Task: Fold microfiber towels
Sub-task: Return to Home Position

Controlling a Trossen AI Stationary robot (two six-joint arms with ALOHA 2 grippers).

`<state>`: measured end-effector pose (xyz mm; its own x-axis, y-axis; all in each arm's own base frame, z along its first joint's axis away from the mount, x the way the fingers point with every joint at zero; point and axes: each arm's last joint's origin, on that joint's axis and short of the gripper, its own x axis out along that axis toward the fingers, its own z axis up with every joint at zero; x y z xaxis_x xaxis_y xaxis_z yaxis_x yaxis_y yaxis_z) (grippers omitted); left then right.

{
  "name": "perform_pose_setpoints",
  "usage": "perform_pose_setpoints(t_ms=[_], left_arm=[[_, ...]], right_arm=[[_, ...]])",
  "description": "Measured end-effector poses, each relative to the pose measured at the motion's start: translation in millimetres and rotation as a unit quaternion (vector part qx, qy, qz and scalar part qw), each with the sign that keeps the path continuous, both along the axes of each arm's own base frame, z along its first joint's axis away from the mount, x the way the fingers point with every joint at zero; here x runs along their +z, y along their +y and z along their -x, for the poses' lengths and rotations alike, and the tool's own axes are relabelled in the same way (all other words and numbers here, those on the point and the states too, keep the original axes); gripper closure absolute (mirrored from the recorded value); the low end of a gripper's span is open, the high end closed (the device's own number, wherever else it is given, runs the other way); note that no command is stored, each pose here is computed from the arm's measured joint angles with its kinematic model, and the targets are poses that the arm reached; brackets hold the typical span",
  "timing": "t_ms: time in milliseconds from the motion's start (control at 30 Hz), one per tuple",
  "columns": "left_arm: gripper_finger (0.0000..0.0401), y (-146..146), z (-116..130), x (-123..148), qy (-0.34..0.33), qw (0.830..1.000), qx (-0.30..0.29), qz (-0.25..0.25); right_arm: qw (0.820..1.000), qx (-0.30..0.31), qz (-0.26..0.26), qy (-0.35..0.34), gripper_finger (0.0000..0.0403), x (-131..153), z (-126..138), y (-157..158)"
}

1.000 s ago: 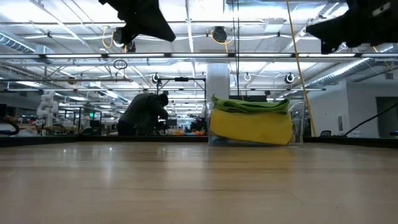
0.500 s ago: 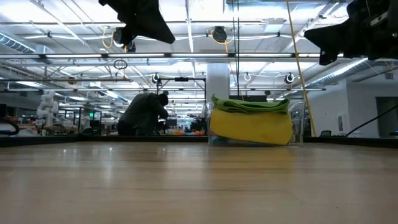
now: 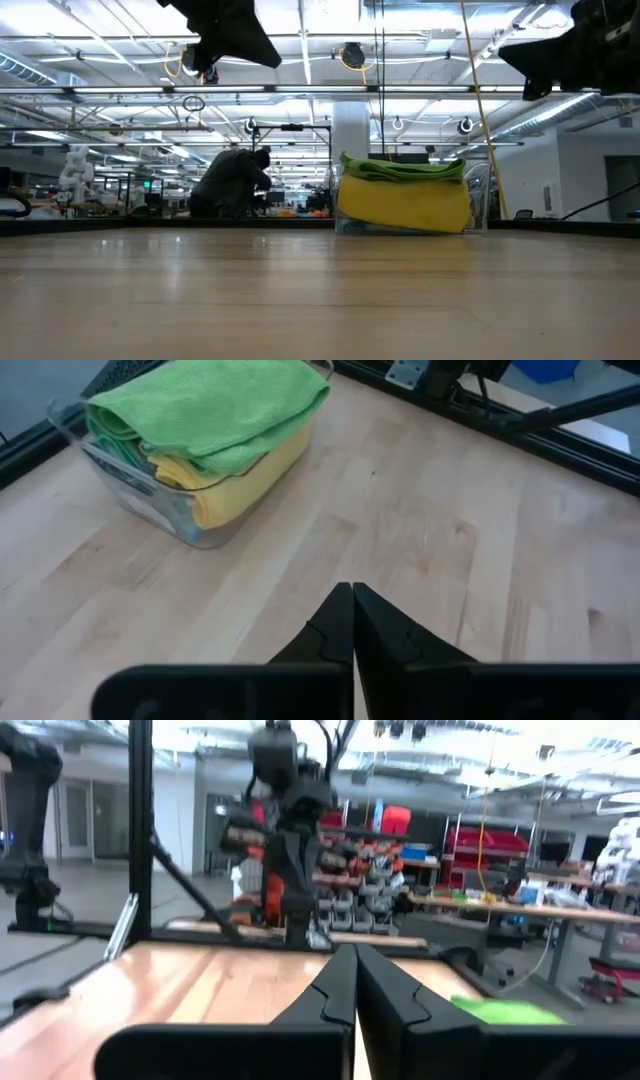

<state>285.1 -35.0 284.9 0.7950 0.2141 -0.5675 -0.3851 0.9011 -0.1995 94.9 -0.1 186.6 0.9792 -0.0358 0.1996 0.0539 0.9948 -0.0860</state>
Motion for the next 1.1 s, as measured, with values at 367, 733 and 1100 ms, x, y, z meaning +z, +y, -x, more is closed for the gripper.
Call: perform_pose_setpoints(t_ms=[367, 733, 1100], left_arm=[[0.0396, -14, 6, 3, -0.003, 1.000, -0.017, 0.012], [0.0396, -20, 41, 22, 0.002, 1.000, 0.015, -0.019], [0.0398, -13, 80, 37, 0.016, 0.998, -0.013, -0.058]], right_arm=[[0.999, 0.007, 0.026, 0.032, 0.0403, -6, -1, 1], [0.998, 0.008, 0.025, 0.059, 0.0403, -11, -2, 1], [0.996, -0.006, 0.029, 0.089, 0.0403, -17, -2, 0]])
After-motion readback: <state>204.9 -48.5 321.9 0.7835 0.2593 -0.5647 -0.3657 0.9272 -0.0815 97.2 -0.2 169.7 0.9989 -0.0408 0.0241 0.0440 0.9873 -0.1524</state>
